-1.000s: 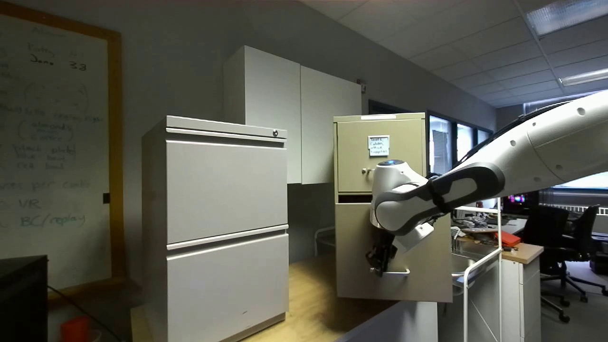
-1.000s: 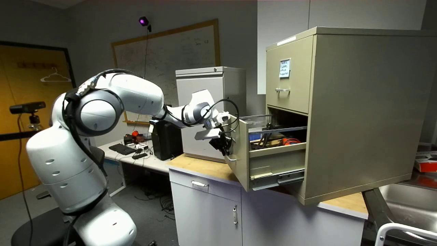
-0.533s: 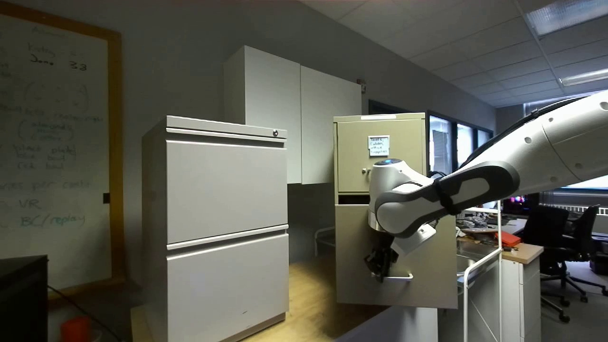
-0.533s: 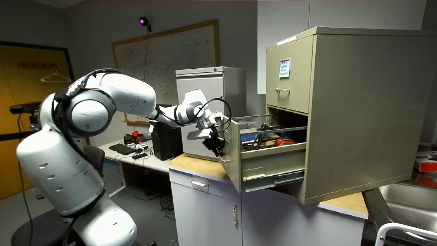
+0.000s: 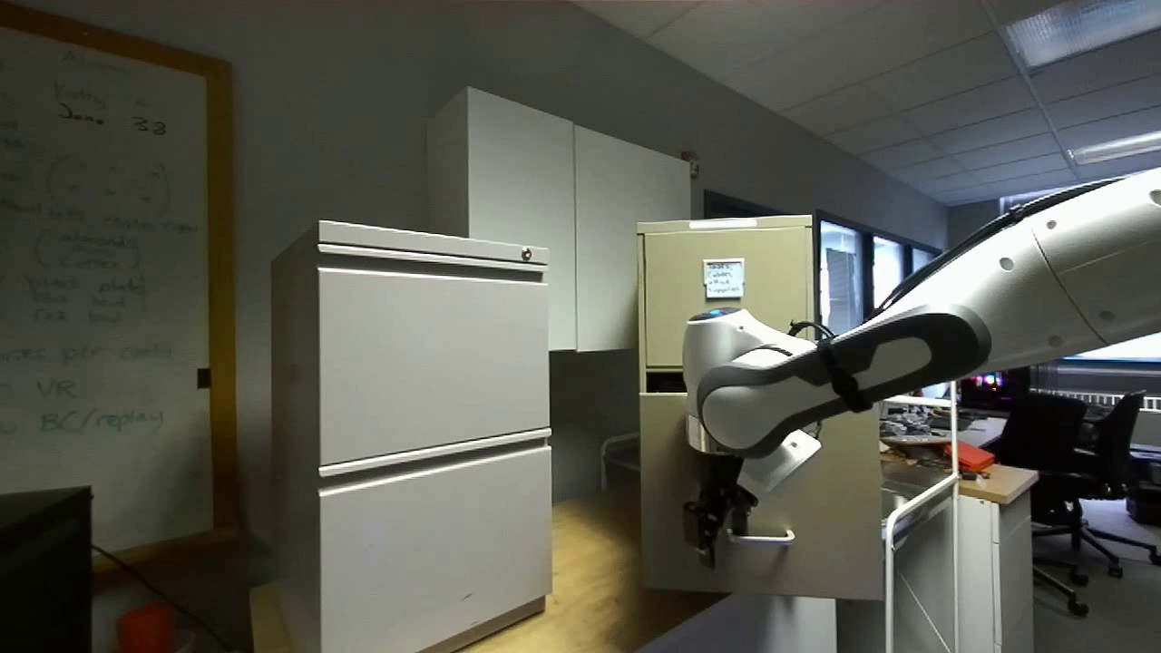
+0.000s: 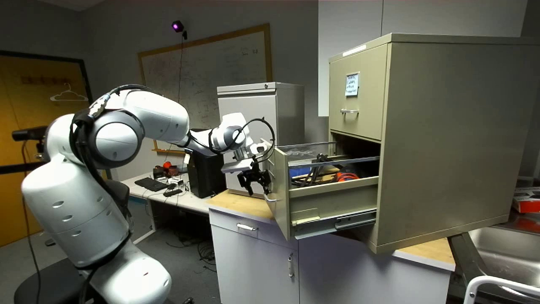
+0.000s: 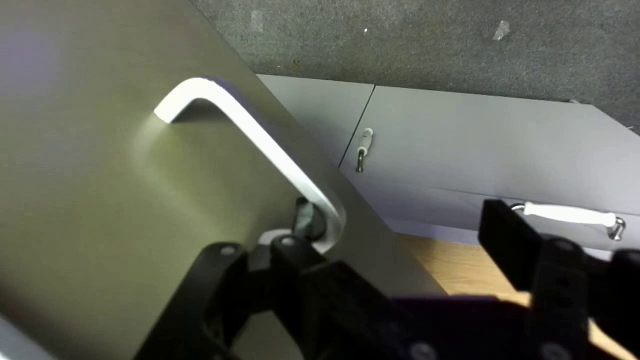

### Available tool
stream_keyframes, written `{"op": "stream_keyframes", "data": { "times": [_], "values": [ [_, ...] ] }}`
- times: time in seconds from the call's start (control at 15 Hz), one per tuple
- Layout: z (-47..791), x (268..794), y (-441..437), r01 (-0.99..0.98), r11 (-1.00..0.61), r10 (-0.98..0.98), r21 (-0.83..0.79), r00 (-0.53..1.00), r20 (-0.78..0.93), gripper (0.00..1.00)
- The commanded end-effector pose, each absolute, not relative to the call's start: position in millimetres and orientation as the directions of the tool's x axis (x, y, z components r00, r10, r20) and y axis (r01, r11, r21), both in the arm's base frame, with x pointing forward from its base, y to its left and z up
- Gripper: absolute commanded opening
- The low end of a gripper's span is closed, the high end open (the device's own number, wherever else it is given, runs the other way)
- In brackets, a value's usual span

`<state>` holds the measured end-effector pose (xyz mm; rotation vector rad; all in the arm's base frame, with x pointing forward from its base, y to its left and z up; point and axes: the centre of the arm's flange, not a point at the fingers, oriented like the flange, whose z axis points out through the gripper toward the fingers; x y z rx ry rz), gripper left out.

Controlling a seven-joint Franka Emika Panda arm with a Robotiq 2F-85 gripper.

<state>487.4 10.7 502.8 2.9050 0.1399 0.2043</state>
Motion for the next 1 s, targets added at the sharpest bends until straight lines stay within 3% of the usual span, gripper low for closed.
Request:
{"op": "stream_keyframes", "data": {
  "times": [0.0, 0.93],
  "values": [
    [515.2, 492.4, 36.6, 0.161, -0.972, 0.165, 0.17, 0.986, 0.015, 1.0],
    [530.2, 496.1, 42.7, 0.117, -0.927, 0.174, 0.356, 0.976, 0.133, 1.0]
  ]
}}
